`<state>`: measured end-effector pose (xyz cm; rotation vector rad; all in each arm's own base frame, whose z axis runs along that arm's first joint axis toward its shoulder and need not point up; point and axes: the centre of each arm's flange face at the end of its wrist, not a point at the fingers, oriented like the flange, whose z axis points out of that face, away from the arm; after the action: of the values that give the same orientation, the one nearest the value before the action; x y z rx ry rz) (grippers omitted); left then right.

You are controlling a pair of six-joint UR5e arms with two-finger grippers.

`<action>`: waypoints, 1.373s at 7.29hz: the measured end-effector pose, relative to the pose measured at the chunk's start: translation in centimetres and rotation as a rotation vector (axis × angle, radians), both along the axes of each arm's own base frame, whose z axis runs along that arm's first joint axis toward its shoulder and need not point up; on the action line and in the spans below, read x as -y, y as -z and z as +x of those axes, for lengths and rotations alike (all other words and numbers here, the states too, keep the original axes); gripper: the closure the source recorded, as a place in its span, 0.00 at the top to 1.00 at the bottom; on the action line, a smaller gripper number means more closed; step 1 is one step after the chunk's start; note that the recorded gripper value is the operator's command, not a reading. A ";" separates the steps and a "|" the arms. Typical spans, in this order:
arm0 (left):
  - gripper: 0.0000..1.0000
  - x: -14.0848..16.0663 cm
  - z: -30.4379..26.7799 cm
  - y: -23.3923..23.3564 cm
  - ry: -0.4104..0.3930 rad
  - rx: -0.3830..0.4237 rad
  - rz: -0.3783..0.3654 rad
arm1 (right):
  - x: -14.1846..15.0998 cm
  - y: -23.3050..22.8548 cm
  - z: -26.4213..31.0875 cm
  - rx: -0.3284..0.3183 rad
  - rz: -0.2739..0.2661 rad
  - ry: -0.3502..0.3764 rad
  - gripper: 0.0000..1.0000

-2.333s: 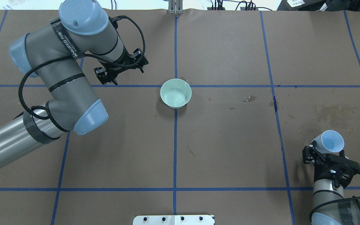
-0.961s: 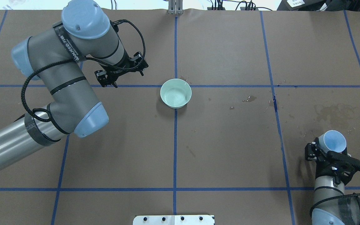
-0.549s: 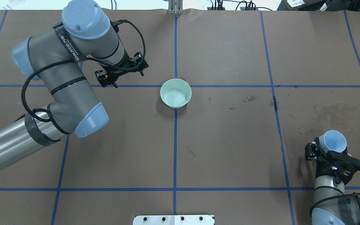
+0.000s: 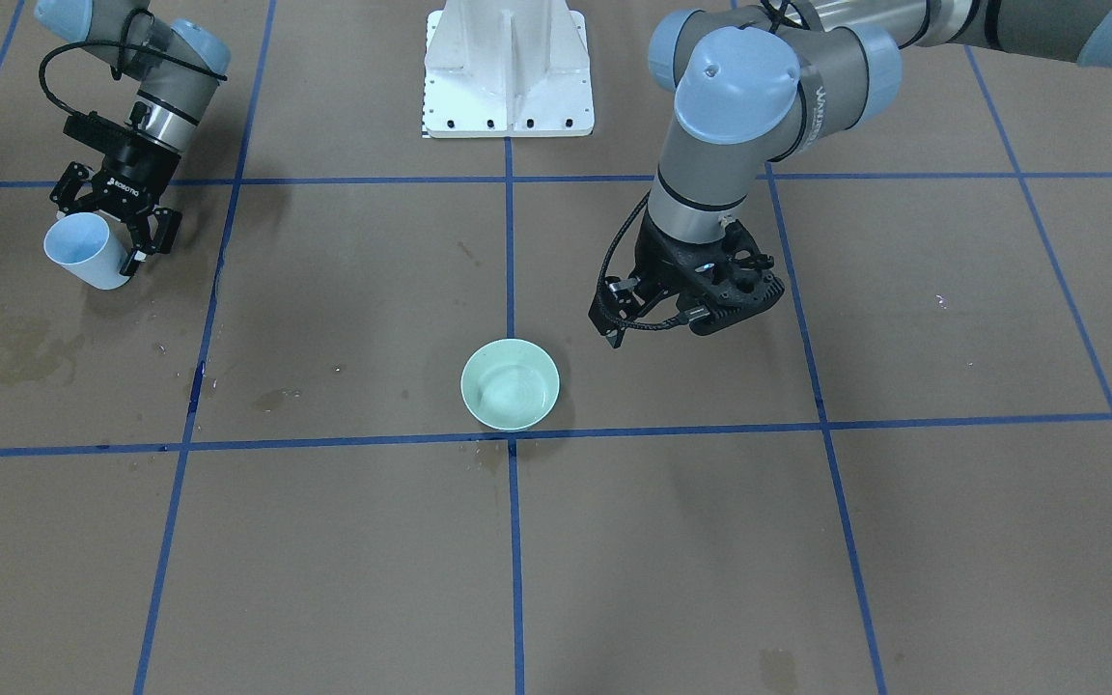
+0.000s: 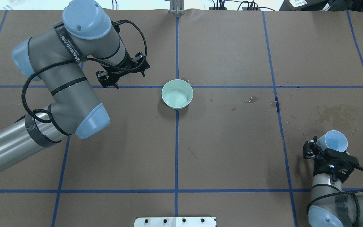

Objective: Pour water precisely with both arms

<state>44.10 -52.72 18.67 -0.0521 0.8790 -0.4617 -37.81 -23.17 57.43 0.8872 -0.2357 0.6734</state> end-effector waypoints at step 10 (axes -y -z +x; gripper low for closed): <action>1.00 0.0 0.0 0.1 -0.001 -0.001 0.000 | 4.4 3.1 2.2 -0.005 0.006 0.026 0.00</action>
<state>44.11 -52.71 18.56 -0.0529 0.8802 -0.4608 -35.66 -27.59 54.36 0.8903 -0.2449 0.6466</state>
